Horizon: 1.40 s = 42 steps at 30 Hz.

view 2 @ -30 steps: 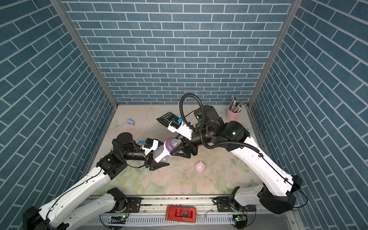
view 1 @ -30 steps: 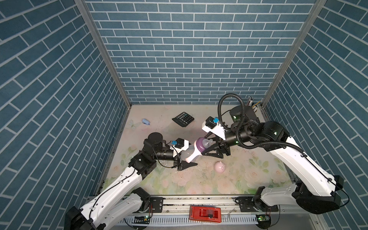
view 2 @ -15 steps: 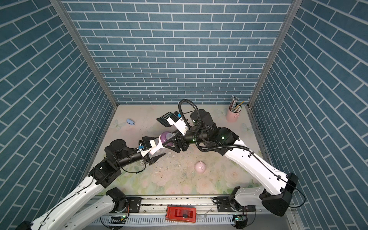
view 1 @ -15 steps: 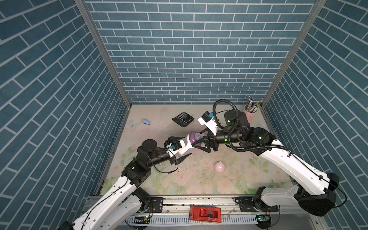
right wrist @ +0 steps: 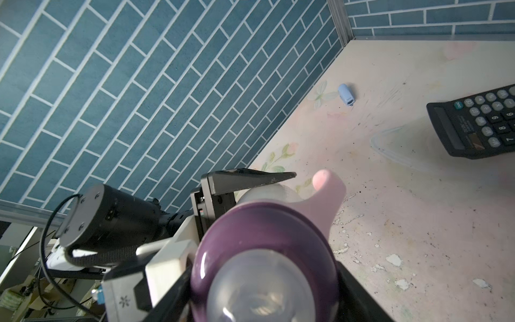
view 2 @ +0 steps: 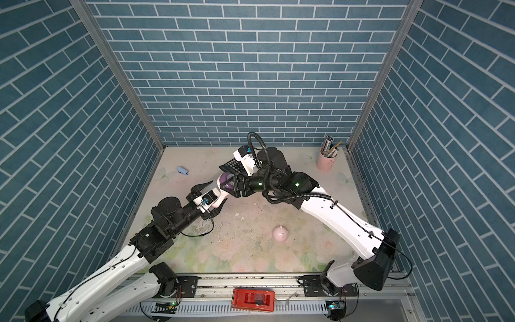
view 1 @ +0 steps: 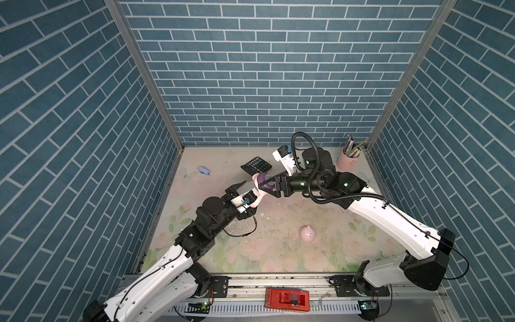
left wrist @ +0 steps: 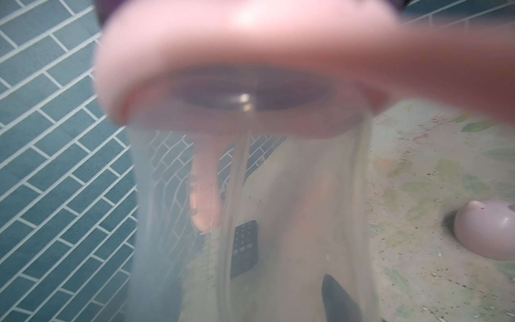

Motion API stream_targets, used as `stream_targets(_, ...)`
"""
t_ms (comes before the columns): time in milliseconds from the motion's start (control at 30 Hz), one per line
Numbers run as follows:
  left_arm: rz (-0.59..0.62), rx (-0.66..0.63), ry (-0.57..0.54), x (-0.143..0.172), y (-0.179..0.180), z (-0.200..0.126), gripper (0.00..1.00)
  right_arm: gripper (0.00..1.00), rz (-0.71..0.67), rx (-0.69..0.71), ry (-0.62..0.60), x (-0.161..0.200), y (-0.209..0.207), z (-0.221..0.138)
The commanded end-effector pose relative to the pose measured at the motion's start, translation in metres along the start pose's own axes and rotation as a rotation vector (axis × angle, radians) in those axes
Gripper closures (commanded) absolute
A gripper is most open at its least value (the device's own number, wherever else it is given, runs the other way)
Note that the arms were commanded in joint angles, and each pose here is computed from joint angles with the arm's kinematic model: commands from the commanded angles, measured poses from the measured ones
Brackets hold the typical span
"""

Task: Assemble the baby bottles
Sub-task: Screw the nipple onto the baby bottle.

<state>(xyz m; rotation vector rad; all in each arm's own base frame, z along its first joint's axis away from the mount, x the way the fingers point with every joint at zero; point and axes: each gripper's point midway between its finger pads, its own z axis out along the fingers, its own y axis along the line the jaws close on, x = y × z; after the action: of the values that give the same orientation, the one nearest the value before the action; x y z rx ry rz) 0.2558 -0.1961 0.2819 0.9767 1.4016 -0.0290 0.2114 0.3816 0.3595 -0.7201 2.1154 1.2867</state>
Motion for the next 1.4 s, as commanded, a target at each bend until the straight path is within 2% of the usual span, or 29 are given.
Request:
stream_targets(0, 0.172, -0.085, -0.012, -0.007, 0.007, 0.000, 0.80, 1.00, 0.210, 0.147, -0.113, -0.029, -0.035, 0.005)
stream_targets(400, 0.435, -0.184, 0.128, 0.010, 0.002, 0.010, 0.80, 1.00, 0.475, 0.152, -0.100, -0.032, -0.064, 0.032)
stream_targets(533, 0.496, -0.221, 0.147, 0.014, 0.002, 0.013, 0.80, 1.00, 0.517, 0.152, -0.102, -0.034, -0.067, 0.036)
stream_targets(667, 0.503, -0.226, 0.156, 0.017, 0.000, 0.013, 0.81, 0.99, 0.538, 0.150, -0.088, -0.034, -0.066, 0.035)
stream_targets(767, 0.418, -0.201, 0.137, 0.013, -0.001, 0.010, 0.86, 0.69, 0.447, 0.143, -0.057, -0.030, -0.058, 0.026)
stream_targets(833, 0.352, -0.173, 0.098, 0.007, -0.004, 0.007, 0.89, 0.40, 0.362, 0.148, -0.057, -0.025, -0.052, 0.012)
stream_targets(900, 0.288, -0.148, 0.053, 0.002, -0.007, 0.004, 0.90, 0.24, 0.283, 0.135, -0.056, -0.021, -0.044, -0.005)
stream_targets(967, 0.219, -0.117, 0.026, 0.000, -0.009, 0.001, 0.91, 0.18, 0.191, 0.094, -0.052, -0.019, -0.030, -0.023)
stream_targets(1133, 0.030, 0.045, -0.052, -0.013, -0.022, -0.009, 0.92, 0.14, -0.159, 0.018, 0.010, 0.002, 0.009, -0.071)
stream_targets(1267, -0.102, 0.243, -0.132, -0.032, -0.039, -0.021, 0.92, 0.12, -0.419, -0.083, -0.034, 0.022, 0.035, -0.103)
stream_targets(1367, -0.185, 0.387, -0.176, -0.050, -0.049, -0.032, 0.92, 0.12, -0.534, -0.173, -0.059, 0.034, 0.050, -0.113)
